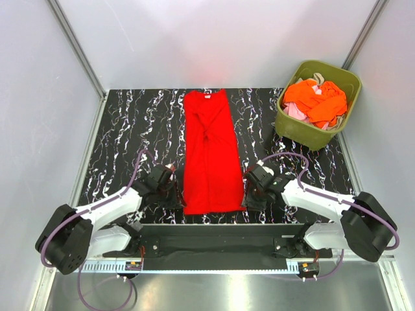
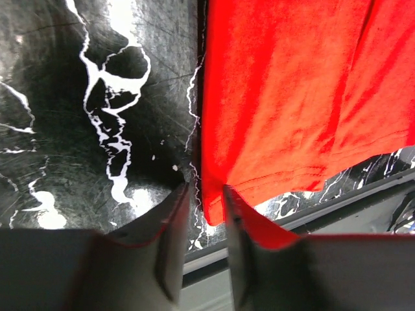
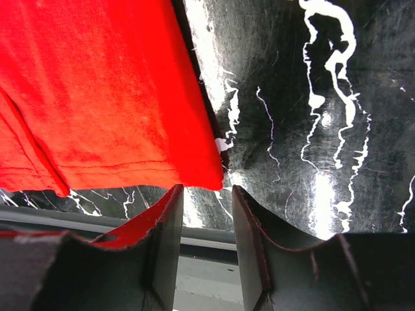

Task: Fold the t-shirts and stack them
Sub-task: Fold the tshirt

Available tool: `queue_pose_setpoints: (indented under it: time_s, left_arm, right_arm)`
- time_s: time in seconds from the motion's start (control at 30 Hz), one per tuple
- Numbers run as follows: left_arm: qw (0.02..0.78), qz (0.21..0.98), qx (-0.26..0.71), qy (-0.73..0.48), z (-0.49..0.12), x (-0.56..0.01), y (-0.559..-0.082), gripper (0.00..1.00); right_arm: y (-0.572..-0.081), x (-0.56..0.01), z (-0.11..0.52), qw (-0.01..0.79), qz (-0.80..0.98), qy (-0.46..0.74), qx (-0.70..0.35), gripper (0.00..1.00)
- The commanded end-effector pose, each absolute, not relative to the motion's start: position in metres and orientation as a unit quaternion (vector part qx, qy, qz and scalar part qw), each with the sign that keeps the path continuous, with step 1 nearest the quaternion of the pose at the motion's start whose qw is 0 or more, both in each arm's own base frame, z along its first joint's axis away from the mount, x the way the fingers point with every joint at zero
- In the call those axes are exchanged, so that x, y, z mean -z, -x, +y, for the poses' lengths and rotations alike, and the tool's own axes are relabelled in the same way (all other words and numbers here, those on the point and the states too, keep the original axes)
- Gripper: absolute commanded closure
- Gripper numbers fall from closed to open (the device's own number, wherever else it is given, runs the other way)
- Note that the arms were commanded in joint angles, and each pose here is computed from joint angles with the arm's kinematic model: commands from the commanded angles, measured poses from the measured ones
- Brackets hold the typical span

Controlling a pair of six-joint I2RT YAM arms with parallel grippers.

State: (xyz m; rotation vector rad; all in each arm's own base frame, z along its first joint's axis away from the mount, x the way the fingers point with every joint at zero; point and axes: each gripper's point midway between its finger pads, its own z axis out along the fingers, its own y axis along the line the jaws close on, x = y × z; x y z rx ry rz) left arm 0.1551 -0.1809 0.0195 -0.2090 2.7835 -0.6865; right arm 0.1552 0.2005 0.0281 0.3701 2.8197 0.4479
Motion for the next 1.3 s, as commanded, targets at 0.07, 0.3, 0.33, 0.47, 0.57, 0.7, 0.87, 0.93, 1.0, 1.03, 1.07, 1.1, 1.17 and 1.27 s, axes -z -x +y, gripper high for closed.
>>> queue_pose_setpoints:
  time_s: [0.07,0.3,0.33,0.47,0.57,0.7,0.87,0.93,1.0,1.03,1.07,1.1,1.17,1.27]
  left_arm:
    - [0.135,0.955,0.254,0.067,-0.187,-0.018,-0.155,0.8]
    - [0.128,0.953,0.266,0.063,-0.193,-0.018,-0.154,1.0]
    - [0.128,0.953,0.267,0.065,-0.193,-0.017,-0.154,1.0]
    - [0.132,0.951,0.269,0.074,-0.191,-0.019,-0.152,1.0]
    - [0.133,0.95,0.271,0.083,-0.19,-0.02,-0.15,1.0]
    - [0.14,0.946,0.281,0.084,-0.191,-0.027,-0.149,1.0]
    - [0.144,0.941,0.296,0.08,-0.195,-0.036,-0.148,1.0]
    - [0.145,0.941,0.296,0.074,-0.195,-0.037,-0.147,1.0]
    - [0.148,0.944,0.287,0.067,-0.194,-0.038,-0.15,1.0]
    - [0.147,0.946,0.28,0.065,-0.192,-0.038,-0.149,0.98]
    - [0.152,0.948,0.272,0.062,-0.19,-0.038,-0.151,0.94]
    - [0.159,0.947,0.272,0.06,-0.191,-0.044,-0.155,0.89]
    - [0.168,0.951,0.254,0.053,-0.186,-0.046,-0.157,0.83]
    - [0.168,0.953,0.249,0.042,-0.186,-0.05,-0.156,0.7]
  right_arm:
    - [-0.166,-0.032,0.203,0.149,0.97,-0.123,-0.149,0.57]
    - [-0.16,-0.017,0.199,0.141,0.972,-0.125,-0.141,0.6]
    - [-0.16,-0.016,0.2,0.14,0.972,-0.121,-0.144,0.62]
    - [-0.159,-0.019,0.203,0.143,0.97,-0.116,-0.161,0.92]
    - [-0.158,-0.024,0.205,0.147,0.967,-0.116,-0.176,1.0]
    - [-0.154,-0.03,0.21,0.15,0.963,-0.113,-0.194,1.0]
    - [-0.15,-0.041,0.211,0.161,0.955,-0.122,-0.216,1.0]
    - [-0.15,-0.041,0.209,0.165,0.954,-0.13,-0.214,1.0]
    - [-0.148,-0.04,0.209,0.159,0.957,-0.127,-0.209,0.89]
    - [-0.148,-0.039,0.208,0.156,0.958,-0.128,-0.205,0.83]
    - [-0.146,-0.038,0.206,0.152,0.96,-0.129,-0.198,0.78]
    - [-0.146,-0.039,0.204,0.152,0.96,-0.13,-0.194,0.77]
    - [-0.146,-0.042,0.202,0.152,0.962,-0.13,-0.186,0.76]
    - [-0.149,-0.046,0.199,0.161,0.961,-0.132,-0.18,0.77]
